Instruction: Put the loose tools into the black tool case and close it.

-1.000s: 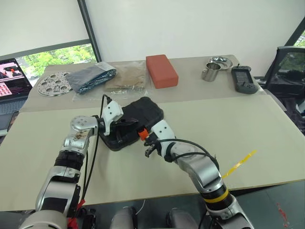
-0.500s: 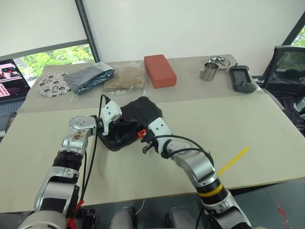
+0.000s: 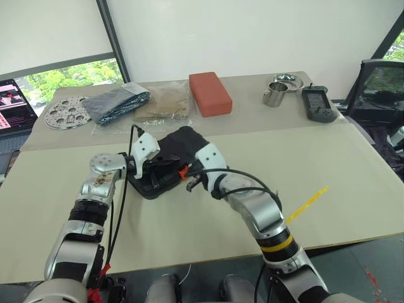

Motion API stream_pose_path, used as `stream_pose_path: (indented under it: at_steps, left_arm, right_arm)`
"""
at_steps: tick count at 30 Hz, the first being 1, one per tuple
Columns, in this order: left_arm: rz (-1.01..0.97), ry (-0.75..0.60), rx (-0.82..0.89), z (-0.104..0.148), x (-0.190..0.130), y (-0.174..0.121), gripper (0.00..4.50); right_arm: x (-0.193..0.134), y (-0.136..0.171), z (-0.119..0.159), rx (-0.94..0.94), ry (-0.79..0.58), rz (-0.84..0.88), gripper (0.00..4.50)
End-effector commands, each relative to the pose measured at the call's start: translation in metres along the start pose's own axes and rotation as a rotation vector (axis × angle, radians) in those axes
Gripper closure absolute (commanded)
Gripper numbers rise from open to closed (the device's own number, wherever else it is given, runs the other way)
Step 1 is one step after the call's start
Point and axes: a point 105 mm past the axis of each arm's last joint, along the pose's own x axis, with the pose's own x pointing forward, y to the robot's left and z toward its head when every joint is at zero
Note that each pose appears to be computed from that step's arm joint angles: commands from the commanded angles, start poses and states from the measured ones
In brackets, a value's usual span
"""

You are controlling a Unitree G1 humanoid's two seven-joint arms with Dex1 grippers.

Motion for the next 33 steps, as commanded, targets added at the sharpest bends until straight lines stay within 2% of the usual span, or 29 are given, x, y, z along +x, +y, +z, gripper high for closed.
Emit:
stream_pose_path:
  at_steps: [1, 6, 10, 13, 16, 17, 19, 24, 25, 26, 29, 33]
  left_arm:
    - [-0.037, 0.110, -0.087, -0.037, 0.002, -0.016, 4.50]
    - [-0.025, 0.112, -0.089, -0.037, 0.000, -0.014, 4.50]
    - [0.017, 0.066, -0.104, -0.031, -0.006, -0.009, 4.50]
    - [0.098, -0.044, -0.126, -0.013, -0.016, 0.003, 4.50]
    - [0.145, -0.099, -0.138, -0.004, -0.024, 0.009, 4.50]
    - [0.196, -0.139, -0.142, 0.003, -0.038, 0.015, 4.50]
    - [0.277, -0.181, -0.142, 0.010, -0.060, 0.021, 4.50]
    - [0.469, -0.183, -0.168, 0.005, -0.114, 0.020, 4.50]
    - [0.486, -0.172, -0.184, 0.001, -0.122, 0.014, 3.98]
    - [0.497, -0.163, -0.196, -0.001, -0.128, 0.010, 3.73]
    - [0.524, -0.099, -0.232, -0.017, -0.144, -0.008, 2.61]
    - [0.537, 0.070, -0.263, -0.053, -0.147, -0.037, 1.09]
  right_arm:
    - [-0.002, 0.005, 0.017, -0.019, -0.074, 0.015, 4.45]
    - [-0.005, 0.001, 0.018, -0.024, -0.081, 0.010, 4.45]
    - [-0.018, -0.005, 0.027, -0.051, -0.137, 0.015, 4.45]
    - [-0.036, -0.005, 0.024, -0.092, -0.182, 0.094, 4.45]
    - [-0.046, -0.010, 0.018, -0.110, -0.190, 0.113, 4.45]
    - [-0.055, -0.022, 0.011, -0.108, -0.192, 0.104, 3.88]
    - [-0.071, -0.040, 0.002, -0.112, -0.200, 0.094, 3.38]
    - [-0.108, -0.086, -0.028, -0.123, -0.182, 0.066, 1.63]
    - [-0.116, -0.094, -0.034, -0.120, -0.176, 0.067, 1.27]
    - [-0.121, -0.099, -0.038, -0.118, -0.176, 0.069, 0.92]
    - [-0.139, -0.118, -0.052, -0.109, -0.161, 0.066, 0.00]
    - [-0.155, -0.146, -0.071, -0.090, -0.147, 0.016, 0.00]
